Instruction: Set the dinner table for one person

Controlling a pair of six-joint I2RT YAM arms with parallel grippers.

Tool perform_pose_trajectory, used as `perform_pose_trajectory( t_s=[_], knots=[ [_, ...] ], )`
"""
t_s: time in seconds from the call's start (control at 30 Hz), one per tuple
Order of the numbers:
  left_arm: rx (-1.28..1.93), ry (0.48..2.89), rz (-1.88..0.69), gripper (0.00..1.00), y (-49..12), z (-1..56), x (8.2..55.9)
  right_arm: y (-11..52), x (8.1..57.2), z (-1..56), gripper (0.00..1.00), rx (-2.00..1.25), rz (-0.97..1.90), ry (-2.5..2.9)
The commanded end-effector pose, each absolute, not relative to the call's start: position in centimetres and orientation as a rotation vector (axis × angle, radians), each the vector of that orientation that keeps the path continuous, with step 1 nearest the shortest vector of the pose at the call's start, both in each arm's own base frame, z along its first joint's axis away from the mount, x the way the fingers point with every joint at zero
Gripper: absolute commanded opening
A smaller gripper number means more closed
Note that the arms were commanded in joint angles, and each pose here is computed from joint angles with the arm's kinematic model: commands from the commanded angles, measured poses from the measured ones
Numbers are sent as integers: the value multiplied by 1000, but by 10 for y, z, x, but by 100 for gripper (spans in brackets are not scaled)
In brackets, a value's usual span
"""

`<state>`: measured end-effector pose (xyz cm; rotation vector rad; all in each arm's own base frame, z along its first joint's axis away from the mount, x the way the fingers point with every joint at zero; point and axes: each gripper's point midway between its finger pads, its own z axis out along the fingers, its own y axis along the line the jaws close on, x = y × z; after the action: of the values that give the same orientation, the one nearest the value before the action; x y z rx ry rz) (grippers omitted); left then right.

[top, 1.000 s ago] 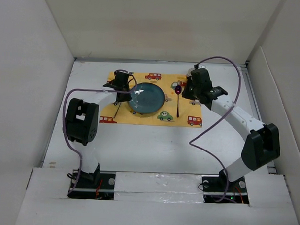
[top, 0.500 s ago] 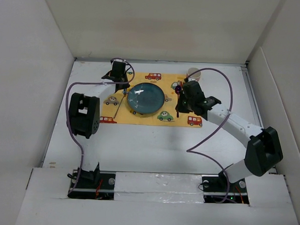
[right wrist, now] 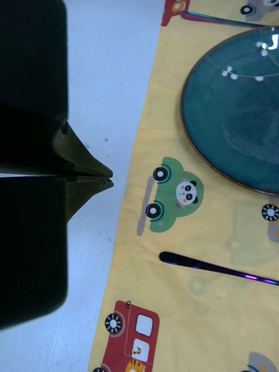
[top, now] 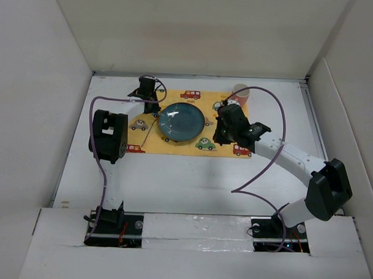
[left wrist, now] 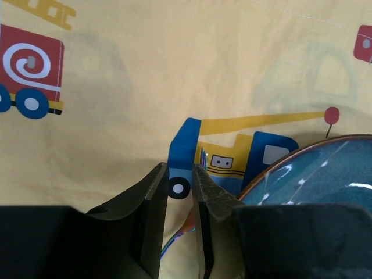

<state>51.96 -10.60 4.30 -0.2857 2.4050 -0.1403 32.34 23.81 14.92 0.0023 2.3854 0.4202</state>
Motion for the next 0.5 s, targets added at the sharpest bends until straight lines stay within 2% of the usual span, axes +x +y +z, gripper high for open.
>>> perform_pose_trajectory(
  t_s=[0.0,0.3,0.47],
  knots=[
    [-259,2340,-198,20,-115,68,532,248,322,161,0,-4,434,2355],
    [-339,2240,-216,24,-111,91,533,256,314,152,0,-42,428,2379],
    [-335,2251,-258,29,-117,85,532,255,311,149,0,-38,426,2391]
  ],
)
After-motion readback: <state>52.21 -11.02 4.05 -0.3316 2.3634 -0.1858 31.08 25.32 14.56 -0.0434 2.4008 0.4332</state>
